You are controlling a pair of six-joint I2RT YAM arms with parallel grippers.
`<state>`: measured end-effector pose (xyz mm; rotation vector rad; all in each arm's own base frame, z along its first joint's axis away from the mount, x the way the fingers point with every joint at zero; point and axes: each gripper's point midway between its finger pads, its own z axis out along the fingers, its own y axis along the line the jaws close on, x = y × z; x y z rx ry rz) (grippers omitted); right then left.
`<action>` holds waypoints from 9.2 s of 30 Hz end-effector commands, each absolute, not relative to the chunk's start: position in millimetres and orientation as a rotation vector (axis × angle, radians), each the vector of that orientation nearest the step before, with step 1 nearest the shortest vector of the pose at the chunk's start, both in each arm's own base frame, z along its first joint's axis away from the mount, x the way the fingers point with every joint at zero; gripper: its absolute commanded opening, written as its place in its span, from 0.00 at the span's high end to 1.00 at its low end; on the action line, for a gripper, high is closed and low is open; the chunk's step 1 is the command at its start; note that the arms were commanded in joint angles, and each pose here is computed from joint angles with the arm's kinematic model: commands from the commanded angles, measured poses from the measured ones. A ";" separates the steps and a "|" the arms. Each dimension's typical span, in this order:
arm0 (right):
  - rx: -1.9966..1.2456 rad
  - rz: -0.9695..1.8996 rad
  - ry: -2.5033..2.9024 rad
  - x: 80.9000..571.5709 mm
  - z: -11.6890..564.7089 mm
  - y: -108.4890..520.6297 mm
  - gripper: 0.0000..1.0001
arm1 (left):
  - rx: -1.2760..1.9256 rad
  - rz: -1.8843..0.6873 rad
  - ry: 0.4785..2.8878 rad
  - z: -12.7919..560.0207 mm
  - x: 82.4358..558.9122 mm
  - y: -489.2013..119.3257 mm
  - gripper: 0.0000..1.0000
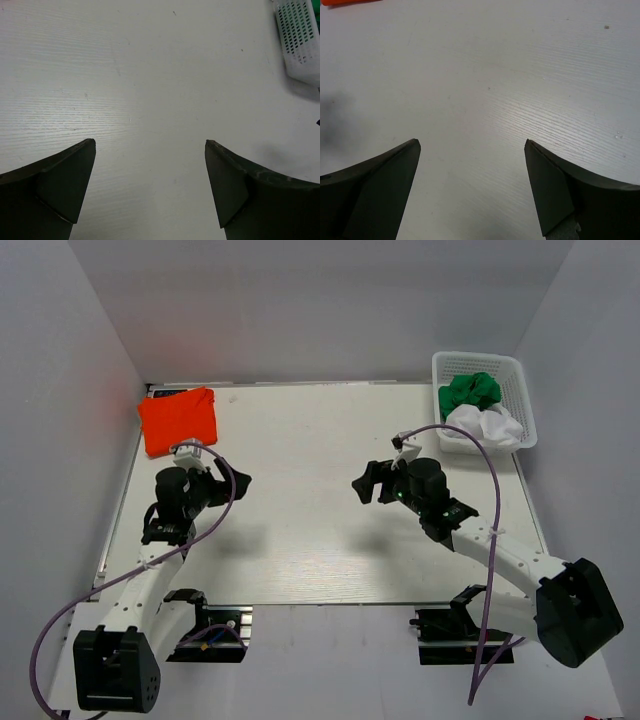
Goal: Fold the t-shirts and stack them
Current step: Grab crumpled tshirt from bin with the right arm, then move the tshirt to the center of the board, then flatten out the tshirt
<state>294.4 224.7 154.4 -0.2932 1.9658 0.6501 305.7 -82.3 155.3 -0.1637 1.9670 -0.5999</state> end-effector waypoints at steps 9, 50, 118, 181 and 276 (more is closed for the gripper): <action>-0.255 0.669 1.882 304.2 153.2 227.2 0.10 | -0.230 -0.548 1.952 158.1 307.4 -72.1 0.00; 0.066 0.034 2.397 517.0 82.8 -60.8 0.50 | -0.311 -0.440 2.016 142.5 320.2 -54.1 0.00; -0.244 0.537 2.334 282.9 92.6 168.5 0.13 | -0.257 -0.762 2.315 72.2 297.6 -141.5 0.17; -0.101 0.242 1.102 242.1 523.5 72.9 1.00 | -0.176 -0.482 1.181 505.0 228.4 -61.6 1.00; 0.061 0.238 1.283 211.6 525.1 41.3 1.00 | -0.470 -0.424 0.917 532.2 154.8 18.7 1.00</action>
